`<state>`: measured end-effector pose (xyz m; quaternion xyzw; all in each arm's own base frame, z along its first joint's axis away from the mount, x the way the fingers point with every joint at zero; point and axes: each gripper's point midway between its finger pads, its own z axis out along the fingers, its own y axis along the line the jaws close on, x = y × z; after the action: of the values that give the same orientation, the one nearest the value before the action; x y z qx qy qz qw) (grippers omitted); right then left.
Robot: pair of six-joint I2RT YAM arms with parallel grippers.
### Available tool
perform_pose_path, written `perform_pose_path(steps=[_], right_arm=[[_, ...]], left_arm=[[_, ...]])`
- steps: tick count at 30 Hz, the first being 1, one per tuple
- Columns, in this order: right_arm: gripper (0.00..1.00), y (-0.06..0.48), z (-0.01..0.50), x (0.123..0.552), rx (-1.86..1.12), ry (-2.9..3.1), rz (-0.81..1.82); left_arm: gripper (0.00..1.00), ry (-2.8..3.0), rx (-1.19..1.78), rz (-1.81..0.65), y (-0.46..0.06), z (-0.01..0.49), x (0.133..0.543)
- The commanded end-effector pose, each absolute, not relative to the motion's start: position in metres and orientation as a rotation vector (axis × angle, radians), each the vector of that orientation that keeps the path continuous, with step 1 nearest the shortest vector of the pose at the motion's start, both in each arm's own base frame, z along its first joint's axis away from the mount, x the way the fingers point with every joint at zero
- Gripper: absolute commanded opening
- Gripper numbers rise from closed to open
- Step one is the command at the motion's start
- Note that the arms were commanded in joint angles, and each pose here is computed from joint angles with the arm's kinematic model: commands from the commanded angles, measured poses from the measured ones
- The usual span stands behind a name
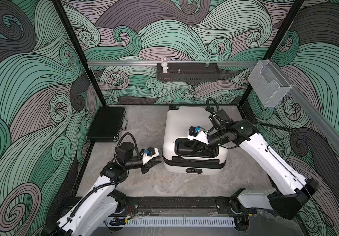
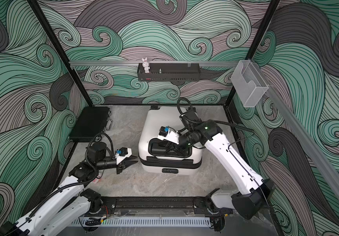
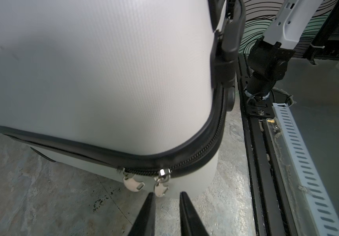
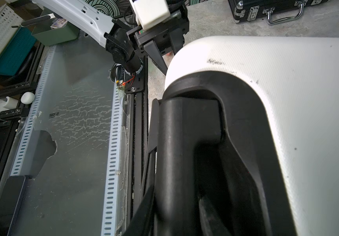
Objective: Open the suitcase zippers
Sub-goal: Unzip the zipper on the suitcase.
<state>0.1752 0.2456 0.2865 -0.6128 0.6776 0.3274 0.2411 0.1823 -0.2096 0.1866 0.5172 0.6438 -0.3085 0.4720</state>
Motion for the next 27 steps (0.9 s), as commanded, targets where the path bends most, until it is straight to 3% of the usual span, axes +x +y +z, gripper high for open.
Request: perform_pose_path(steps=[1, 10, 18, 27], right_arm=[[0.04, 0.258, 0.345, 0.174, -1.653, 1.556, 0.907], [0.03, 0.258, 0.344, 0.173, -1.651, 1.559, 0.911], [0.03, 0.257, 0.343, 0.175, -1.651, 1.563, 0.897], [0.0, 0.256, 0.339, 0.193, -1.59, 1.628, 0.8]], left_arm=[[0.24, 1.541, 1.276, -0.753, -0.213, 0.192, 0.185], [0.24, 1.53, 1.274, -0.79, -0.221, 0.193, 0.19], [0.01, 1.508, 1.316, -0.852, -0.226, 0.194, 0.179], [0.0, 1.563, 1.329, -0.924, -0.227, 0.201, 0.162]])
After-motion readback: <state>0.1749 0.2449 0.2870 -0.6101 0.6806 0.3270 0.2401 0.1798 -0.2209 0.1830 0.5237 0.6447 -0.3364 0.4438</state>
